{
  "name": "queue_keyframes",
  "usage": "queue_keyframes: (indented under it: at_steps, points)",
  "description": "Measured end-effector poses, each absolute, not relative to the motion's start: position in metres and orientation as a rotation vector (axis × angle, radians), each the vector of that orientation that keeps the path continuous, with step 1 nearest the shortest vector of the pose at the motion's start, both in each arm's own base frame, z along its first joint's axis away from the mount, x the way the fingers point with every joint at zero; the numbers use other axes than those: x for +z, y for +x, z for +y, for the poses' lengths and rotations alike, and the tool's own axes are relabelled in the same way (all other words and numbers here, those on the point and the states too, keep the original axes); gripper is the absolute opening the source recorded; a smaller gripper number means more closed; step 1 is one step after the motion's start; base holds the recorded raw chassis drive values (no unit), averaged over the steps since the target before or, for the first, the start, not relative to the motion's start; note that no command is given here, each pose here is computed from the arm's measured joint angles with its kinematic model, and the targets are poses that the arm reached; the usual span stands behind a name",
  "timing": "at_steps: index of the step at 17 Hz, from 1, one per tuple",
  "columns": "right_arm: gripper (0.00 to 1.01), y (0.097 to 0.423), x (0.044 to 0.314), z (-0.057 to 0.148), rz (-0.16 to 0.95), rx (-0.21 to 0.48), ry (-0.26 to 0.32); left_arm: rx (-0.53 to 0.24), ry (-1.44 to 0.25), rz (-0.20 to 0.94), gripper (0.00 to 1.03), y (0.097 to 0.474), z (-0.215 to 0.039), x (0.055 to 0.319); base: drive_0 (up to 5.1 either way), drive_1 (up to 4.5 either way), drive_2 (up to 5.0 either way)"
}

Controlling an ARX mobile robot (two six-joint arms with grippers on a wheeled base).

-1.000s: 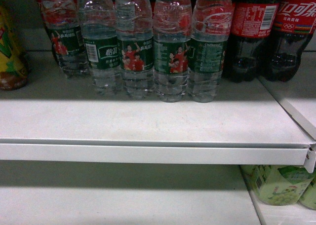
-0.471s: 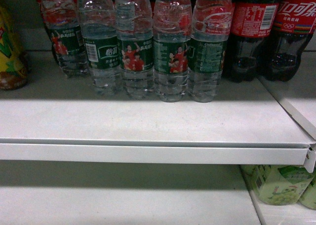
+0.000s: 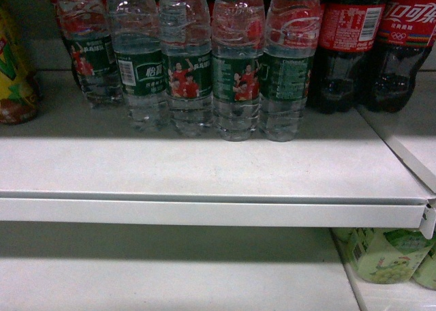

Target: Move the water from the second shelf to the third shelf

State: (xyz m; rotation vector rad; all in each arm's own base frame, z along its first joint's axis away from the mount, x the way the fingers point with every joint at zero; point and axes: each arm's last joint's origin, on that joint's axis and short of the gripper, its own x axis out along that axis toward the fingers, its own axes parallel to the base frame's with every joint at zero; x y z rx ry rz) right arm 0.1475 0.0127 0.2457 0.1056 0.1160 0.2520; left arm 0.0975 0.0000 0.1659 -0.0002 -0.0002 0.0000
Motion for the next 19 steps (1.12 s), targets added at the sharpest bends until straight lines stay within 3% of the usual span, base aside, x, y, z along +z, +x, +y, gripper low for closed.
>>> queue_keyframes:
  at_steps: [19]
  points:
    - [0.41,0.1474,0.2460,0.0127,0.115,0.252,0.105,0.002,0.000,0.000,0.98,0.0975,0.0001,0.1659,0.0,0.00,0.0]
